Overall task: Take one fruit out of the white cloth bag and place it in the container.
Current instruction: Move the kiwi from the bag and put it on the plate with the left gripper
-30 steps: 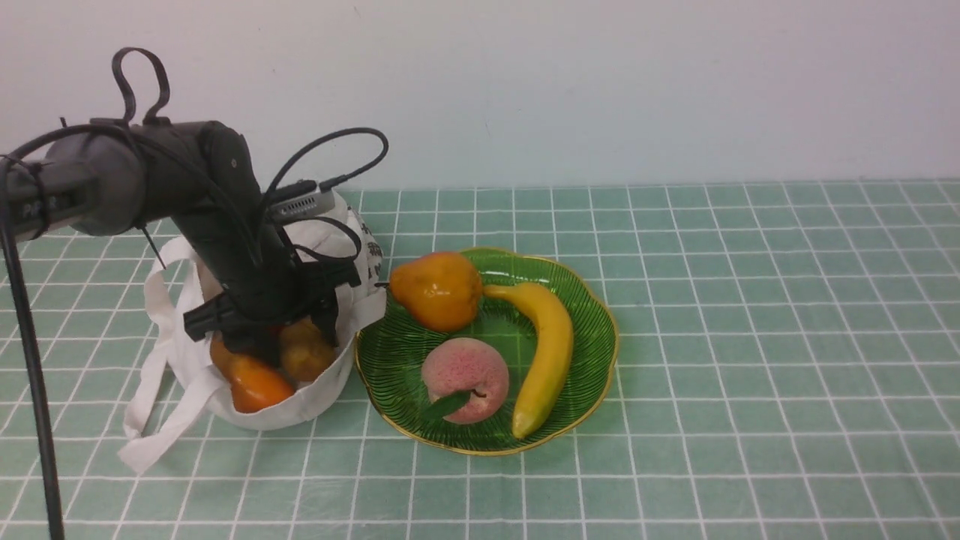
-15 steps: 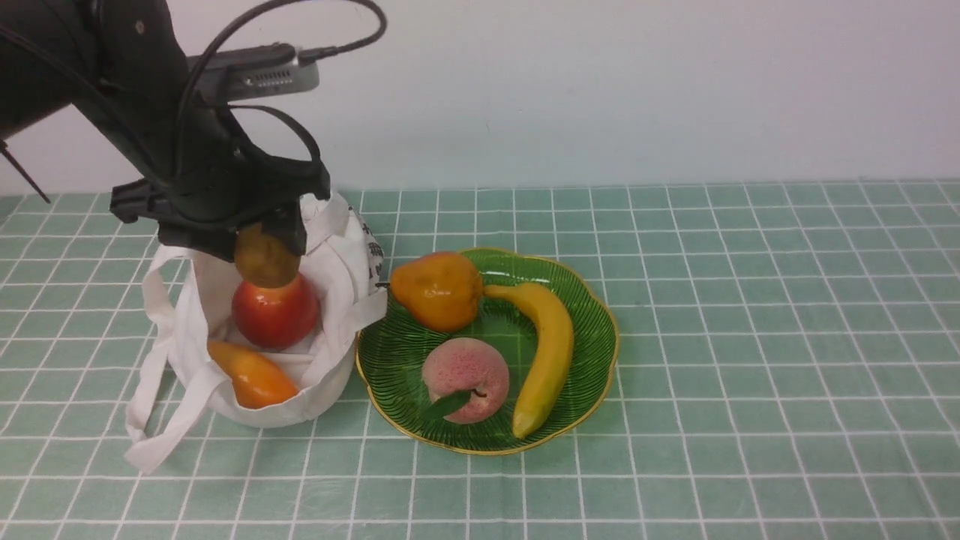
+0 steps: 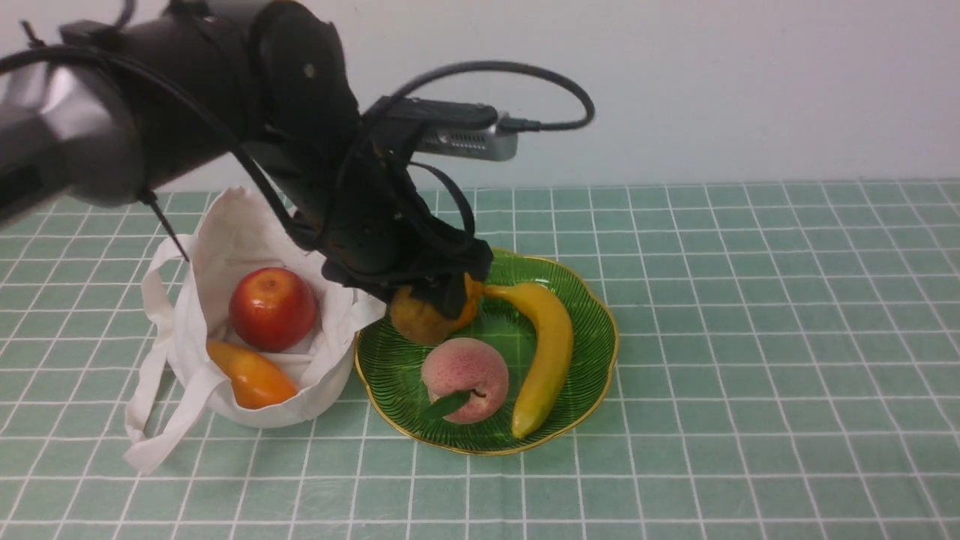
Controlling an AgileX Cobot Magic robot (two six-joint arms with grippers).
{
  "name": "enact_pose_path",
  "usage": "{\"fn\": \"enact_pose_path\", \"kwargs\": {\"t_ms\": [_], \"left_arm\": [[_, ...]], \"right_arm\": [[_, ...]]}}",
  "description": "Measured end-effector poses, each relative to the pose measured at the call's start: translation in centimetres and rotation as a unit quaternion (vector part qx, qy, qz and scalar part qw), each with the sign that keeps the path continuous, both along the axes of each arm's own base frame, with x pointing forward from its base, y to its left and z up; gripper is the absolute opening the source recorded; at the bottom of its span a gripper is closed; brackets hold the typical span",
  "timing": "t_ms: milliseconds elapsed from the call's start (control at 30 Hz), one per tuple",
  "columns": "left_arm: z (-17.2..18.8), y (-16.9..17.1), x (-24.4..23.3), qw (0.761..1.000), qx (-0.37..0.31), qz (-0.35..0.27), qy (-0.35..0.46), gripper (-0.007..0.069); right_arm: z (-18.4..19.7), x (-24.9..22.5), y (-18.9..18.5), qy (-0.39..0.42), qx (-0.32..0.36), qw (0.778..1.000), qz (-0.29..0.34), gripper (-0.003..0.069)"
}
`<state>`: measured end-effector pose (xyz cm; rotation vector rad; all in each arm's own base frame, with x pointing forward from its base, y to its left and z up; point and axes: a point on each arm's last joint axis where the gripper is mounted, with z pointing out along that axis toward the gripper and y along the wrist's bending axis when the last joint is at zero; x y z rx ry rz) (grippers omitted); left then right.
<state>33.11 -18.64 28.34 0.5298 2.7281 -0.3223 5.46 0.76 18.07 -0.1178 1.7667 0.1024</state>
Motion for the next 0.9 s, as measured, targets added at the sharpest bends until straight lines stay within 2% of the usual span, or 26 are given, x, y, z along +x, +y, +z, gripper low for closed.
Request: {"fn": "enact_pose_path", "kwargs": {"t_ms": [500,600,667,800,900], "left_arm": [[-4.0,-1.9,2.0,1.0,0.004,0.002,-0.008,0.0413],[-4.8,-2.1,2.3,1.0,-0.001,0.005,-0.004,0.0454],[-4.8,-2.3,2.5,1.0,-0.01,0.009,-0.014,0.0521],[-4.6,-2.5,2.9,0.999,-0.027,0.014,-0.033,0.0596],[-4.5,-2.6,3.0,0.999,-0.033,0.017,-0.038,0.0612]], "right_arm": [[0.0,0.0,0.0,0.0,0.0,1.0,0.0,-0.0015],[0.0,0.0,0.0,0.0,0.0,1.0,0.0,-0.0015],[0.0,0.0,0.0,0.0,0.0,1.0,0.0,-0.0015],[0.0,0.0,0.0,0.0,0.0,1.0,0.0,-0.0015],[0.0,0.0,0.0,0.0,0.0,1.0,0.0,-0.0015]]}}
